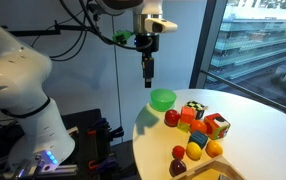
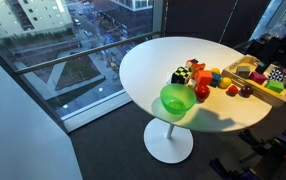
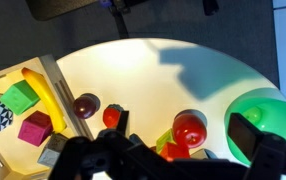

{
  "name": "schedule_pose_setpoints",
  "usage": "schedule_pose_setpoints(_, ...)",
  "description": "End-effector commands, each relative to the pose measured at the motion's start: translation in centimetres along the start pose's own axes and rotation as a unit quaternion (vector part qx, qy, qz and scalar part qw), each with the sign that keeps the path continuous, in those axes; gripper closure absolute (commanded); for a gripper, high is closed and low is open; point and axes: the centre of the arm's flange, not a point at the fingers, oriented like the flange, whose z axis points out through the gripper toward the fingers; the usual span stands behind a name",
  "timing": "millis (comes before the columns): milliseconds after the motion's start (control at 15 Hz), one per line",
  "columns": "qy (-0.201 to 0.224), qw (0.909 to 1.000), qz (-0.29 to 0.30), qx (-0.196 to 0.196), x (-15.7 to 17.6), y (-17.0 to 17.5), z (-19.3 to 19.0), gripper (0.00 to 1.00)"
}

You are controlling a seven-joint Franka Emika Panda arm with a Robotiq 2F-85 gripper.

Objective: Slide the green bowl slightly backwards, pick up the red apple and put it in the green bowl

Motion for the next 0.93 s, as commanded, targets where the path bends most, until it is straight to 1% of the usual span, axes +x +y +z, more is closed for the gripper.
schedule_pose_setpoints(0, 0.010, 0.9996, 0.022, 0.012, 0.9, -2.3, 1.5, 0.00)
schedule_pose_setpoints(267, 0.018, 0.9993, 0.030, 0.011, 1.5, -3.7, 2.4, 0.00)
schedule_pose_setpoints(333, 0.013, 0.9997, 0.017, 0.008, 1.0, -3.0, 2.2, 0.00)
schedule_pose_setpoints(867, 0.011, 0.9997, 0.018, 0.007, 1.2, -3.3, 2.6, 0.00)
